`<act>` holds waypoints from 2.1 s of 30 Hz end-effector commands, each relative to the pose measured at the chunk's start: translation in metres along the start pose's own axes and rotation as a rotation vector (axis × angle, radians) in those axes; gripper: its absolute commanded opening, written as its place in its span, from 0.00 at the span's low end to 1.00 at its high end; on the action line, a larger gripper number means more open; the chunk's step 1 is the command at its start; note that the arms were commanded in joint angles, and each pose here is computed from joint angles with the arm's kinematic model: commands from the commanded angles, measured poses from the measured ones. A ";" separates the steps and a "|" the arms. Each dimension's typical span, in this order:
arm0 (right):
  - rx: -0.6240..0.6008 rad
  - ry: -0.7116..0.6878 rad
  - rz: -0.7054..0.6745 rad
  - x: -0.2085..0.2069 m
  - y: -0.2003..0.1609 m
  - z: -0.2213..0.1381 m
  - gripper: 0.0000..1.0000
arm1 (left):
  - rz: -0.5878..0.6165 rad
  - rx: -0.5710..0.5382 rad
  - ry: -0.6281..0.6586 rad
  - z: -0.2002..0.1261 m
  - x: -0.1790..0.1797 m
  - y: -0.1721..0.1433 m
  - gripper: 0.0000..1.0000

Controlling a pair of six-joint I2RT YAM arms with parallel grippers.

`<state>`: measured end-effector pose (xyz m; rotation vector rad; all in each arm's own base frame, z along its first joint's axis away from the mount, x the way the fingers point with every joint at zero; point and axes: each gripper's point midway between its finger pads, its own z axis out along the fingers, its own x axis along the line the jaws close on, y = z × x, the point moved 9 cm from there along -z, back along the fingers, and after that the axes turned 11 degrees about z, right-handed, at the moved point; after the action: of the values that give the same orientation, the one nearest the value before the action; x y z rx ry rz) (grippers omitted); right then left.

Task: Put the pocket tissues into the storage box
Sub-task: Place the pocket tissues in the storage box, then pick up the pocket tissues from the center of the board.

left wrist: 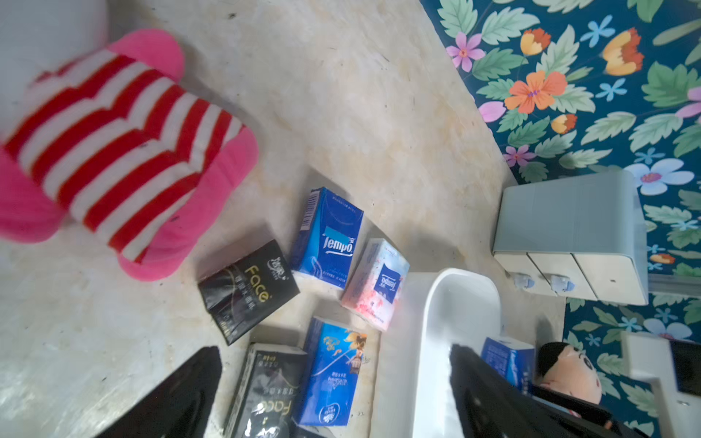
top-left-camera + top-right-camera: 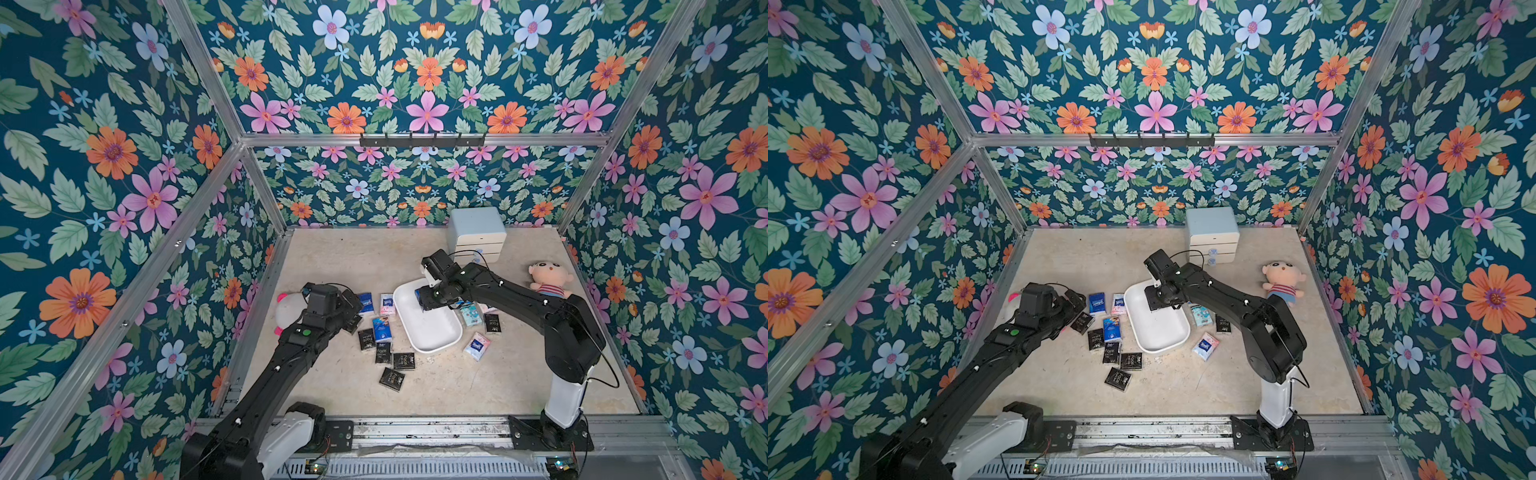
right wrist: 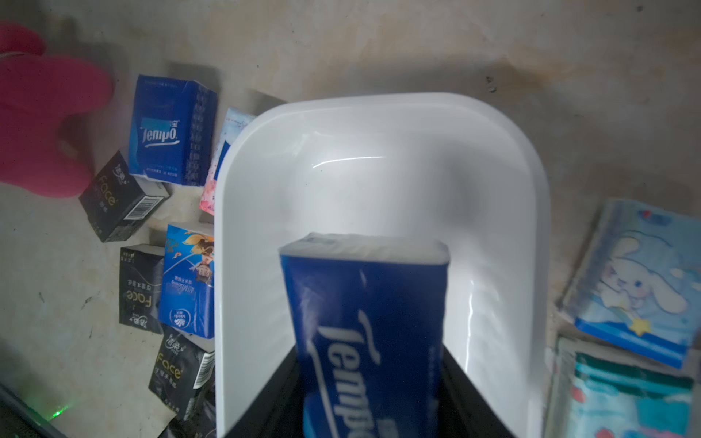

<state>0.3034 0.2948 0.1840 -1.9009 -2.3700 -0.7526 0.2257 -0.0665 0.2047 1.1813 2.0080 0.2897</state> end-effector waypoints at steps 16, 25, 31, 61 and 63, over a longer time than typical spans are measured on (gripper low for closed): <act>0.040 0.164 0.098 0.026 0.016 0.060 0.60 | 0.023 0.036 0.044 -0.008 0.005 -0.004 0.99; -0.052 0.121 0.192 0.017 0.011 0.023 0.74 | 0.084 0.076 0.027 -0.001 -0.002 -0.002 0.99; -0.153 -0.033 0.333 -0.013 -0.010 -0.020 0.77 | 0.145 0.113 -0.023 0.014 -0.019 0.007 0.99; -0.118 -0.087 0.894 -0.120 -0.119 -0.037 0.84 | 0.256 0.212 -0.078 0.033 -0.028 -0.011 0.99; -0.092 -0.121 0.869 -0.118 -0.119 -0.032 0.84 | 0.250 0.203 -0.068 0.031 -0.026 -0.012 0.99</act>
<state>0.2134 0.1509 0.1357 -2.7339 -1.2642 -0.6748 0.2499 -0.1032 0.1904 1.5494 1.8518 0.1349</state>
